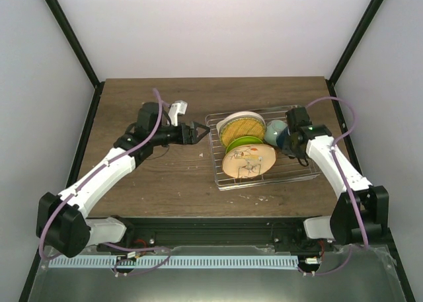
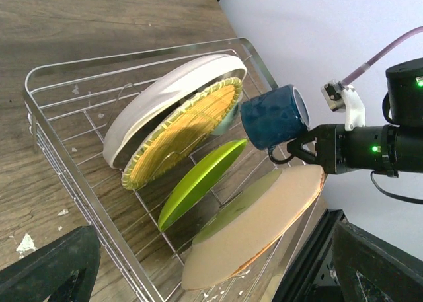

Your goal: Load the mixed dishes into the dish rack

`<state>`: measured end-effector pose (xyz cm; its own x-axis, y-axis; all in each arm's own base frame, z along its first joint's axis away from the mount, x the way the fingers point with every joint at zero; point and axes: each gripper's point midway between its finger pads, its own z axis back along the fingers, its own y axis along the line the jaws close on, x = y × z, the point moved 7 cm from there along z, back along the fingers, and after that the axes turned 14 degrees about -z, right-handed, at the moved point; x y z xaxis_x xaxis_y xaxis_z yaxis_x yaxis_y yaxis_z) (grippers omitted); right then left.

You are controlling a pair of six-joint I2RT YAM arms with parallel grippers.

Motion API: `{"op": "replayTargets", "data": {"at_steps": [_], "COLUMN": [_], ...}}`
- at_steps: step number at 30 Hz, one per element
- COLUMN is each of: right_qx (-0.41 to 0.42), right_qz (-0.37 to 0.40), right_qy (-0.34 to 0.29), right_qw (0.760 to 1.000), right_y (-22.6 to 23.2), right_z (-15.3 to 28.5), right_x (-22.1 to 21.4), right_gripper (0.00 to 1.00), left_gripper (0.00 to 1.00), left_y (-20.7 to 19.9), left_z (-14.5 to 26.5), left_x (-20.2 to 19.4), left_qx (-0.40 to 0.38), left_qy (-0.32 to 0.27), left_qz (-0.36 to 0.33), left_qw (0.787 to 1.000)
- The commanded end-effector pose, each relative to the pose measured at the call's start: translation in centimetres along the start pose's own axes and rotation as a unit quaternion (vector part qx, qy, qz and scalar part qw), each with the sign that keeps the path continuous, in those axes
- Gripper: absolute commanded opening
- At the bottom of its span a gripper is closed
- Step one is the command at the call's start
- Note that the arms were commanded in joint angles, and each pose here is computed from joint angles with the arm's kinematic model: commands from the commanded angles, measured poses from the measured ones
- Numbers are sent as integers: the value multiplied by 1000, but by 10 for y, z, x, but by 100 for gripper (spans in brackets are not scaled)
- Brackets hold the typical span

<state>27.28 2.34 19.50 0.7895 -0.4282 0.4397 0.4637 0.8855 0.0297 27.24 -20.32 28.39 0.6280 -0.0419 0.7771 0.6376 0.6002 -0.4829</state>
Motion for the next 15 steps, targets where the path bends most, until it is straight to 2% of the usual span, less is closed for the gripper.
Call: {"op": "replayTargets", "data": {"at_steps": [1,6,15], "right_qx": [-55,-83,-76], "right_qz": [-33,-49,-35], "right_qy": [-5,13,53], "right_qw": [998,995,995], "right_y": [-13,-19,-9], "right_z": [20,23,1], "right_x": [5,1,-16], "right_gripper": [1,1,1], "left_gripper": [97,97,97], "left_y": [0,-1,-2], "left_z": [-6,-9,-9], "left_x": [1,0,-3], "left_qx": [-23,-35,-43], "left_qy": [1,5,8], "left_qz": [-11,-19,-29], "left_qw": [1000,999,999]}}
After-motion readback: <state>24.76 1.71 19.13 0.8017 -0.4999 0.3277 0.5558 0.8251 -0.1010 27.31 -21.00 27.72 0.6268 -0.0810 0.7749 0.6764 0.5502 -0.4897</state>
